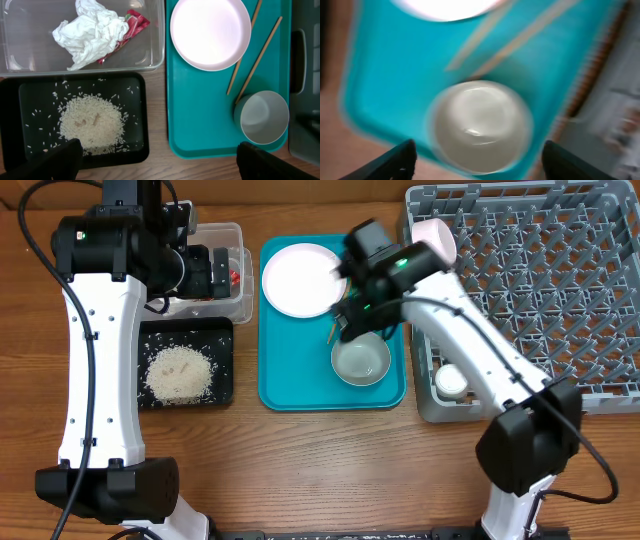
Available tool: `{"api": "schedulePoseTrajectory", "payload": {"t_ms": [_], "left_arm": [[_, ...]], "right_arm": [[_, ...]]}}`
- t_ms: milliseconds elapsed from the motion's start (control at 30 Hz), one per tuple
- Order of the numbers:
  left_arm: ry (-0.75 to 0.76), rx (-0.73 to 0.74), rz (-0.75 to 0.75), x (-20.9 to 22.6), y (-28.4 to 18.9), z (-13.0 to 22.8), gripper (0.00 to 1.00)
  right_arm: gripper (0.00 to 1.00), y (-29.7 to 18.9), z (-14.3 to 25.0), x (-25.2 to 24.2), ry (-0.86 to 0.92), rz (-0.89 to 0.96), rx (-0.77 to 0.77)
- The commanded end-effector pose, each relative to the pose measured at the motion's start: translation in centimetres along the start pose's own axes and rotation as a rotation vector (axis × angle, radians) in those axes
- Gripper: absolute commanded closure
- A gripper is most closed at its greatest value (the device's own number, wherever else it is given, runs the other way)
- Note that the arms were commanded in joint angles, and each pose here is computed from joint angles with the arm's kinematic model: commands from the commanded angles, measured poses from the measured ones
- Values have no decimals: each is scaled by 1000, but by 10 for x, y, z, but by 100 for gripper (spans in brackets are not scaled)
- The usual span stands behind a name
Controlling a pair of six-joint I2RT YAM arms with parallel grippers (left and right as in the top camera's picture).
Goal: Sort waste into correct bins and load items into the dishwasher
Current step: 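Reach the right gripper to the pale grey bowl and grip its rim, then carry the grey bowl right and set it in the dish rack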
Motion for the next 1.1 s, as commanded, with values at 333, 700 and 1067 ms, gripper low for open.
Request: {"api": "schedulePoseTrajectory", "payload": {"t_ms": [333,700,1067], "left_arm": [[-7,-44,-6,0,-13,-2,0],[-7,-44,-6,0,-13,-2,0],[-7,-44,-6,0,-13,-2,0]], "right_arm": [[33,78,27,-34,128,121,73],[65,107,50,-39,128,130,113],[96,79,36,-35,134,128,106]]}}
Point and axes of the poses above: each gripper's point midway between its finger pads, its own y axis out along the fingers, its own x axis along the line the jaws close on, z = x × y, the point moved 8 cm from there along -y, back along the fingers, and after that the axes turned 3 degrees about y, right-handed, at the moved point
